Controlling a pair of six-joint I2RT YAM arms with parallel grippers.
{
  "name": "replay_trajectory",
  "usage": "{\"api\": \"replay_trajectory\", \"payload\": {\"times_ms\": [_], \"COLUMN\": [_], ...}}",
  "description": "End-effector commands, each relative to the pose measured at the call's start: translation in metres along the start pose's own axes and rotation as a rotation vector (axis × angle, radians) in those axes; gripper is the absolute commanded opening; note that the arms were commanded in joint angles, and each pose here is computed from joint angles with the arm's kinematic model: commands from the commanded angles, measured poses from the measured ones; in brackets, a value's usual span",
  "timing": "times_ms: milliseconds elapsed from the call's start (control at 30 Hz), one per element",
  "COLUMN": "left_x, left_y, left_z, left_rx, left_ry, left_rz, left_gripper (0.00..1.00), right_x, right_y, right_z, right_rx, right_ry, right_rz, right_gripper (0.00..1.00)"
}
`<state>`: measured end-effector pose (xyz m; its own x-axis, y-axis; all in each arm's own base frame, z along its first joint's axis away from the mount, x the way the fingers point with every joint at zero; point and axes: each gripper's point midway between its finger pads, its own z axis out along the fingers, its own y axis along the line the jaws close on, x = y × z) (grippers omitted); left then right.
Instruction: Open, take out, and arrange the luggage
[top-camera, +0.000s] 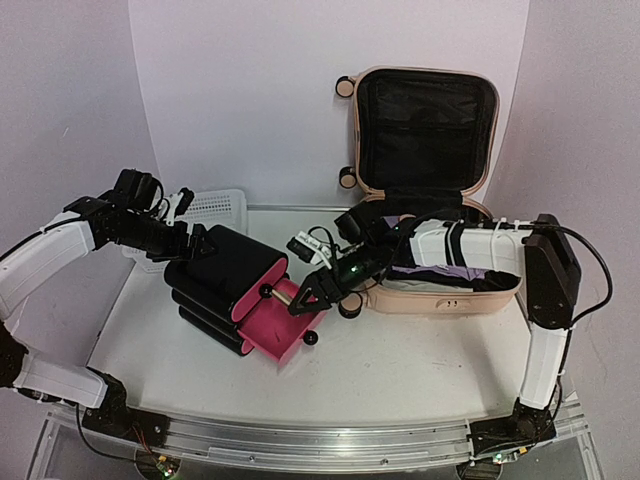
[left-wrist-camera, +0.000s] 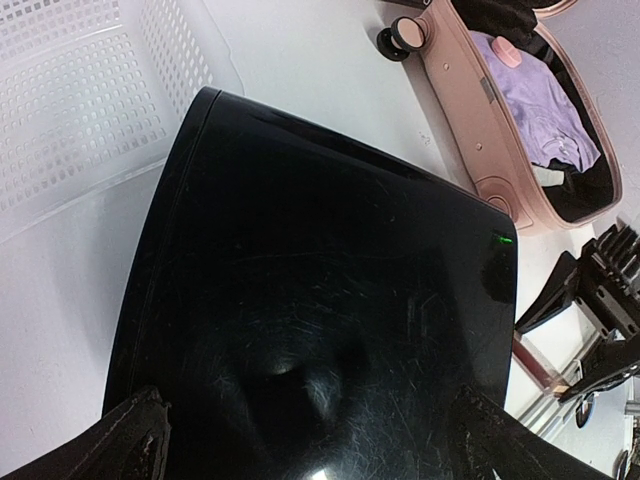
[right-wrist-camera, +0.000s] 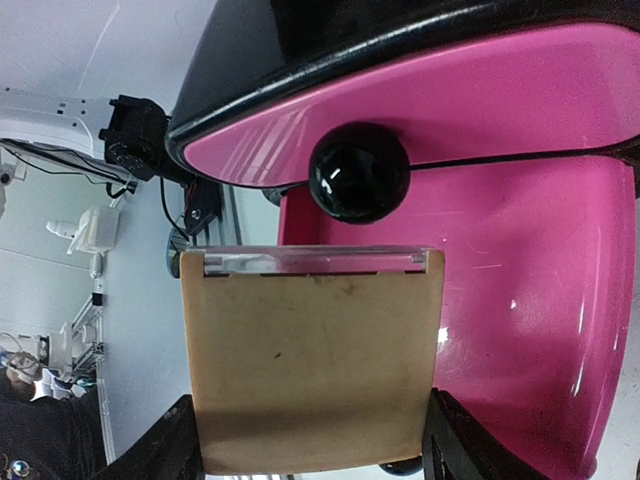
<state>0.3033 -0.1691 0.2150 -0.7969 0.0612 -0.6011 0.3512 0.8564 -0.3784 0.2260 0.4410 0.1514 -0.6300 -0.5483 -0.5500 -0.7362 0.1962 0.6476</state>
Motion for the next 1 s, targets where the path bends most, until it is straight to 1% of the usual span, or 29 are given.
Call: {"api": "replay_trajectory", "payload": {"times_ms": [0,67,233,333,367,467,567,667,767,867,967], "left_x": [0.045,0.046,0.044,0.042,0.042,0.044,0.045,0.044,0.043,0.043,0.043], "left_y": [0.01,0.01,0.009,0.008,0.008,0.008,0.008,0.008,0.007,0.007,0.006], "left_z": [0.005,0.006,0.006,0.005,0.004,0.003,0.004,0.003,0.002,0.002,0.002], "left_rx": [-0.029,-0.029,-0.024,-0.022,-0.022,-0.022,-0.021,-0.021,-0.018,-0.017,-0.015], "left_ry": [0.163,0.166,0.165,0.156,0.156,0.156,0.16,0.157,0.152,0.152,0.151], "left_rz": [-0.075,-0.076,-0.075,-0.074,-0.074,-0.077,-0.078,-0.078,-0.077,-0.079,-0.078], "left_gripper": [0.98,0.97,0.98,0.98,0.98,0.98,0.98,0.98,0.98,0.97,0.97], "right_x": [-0.003,-0.001,-0.001,0.005,0.007,0.012,0.014,0.015,0.013,0.011,0.004], "right_y": [0.007,0.008,0.006,-0.001,-0.003,-0.014,-0.026,-0.037,-0.043,-0.043,-0.042], "right_z": [0.007,0.009,0.023,0.03,0.031,0.031,0.034,0.038,0.041,0.043,0.039], "right_rx": [0.027,0.039,0.048,0.09,0.11,0.196,0.327,0.464,0.555,0.595,0.621], "right_ry": [-0.008,-0.003,0.013,0.032,0.038,0.079,0.112,0.137,0.15,0.152,0.123], "right_rz": [-0.138,-0.16,-0.159,-0.19,-0.233,-0.275,-0.336,-0.394,-0.438,-0.456,-0.426], "right_gripper": [0.59,0.6,0.61,0.63,0.63,0.63,0.63,0.65,0.68,0.76,0.84]}}
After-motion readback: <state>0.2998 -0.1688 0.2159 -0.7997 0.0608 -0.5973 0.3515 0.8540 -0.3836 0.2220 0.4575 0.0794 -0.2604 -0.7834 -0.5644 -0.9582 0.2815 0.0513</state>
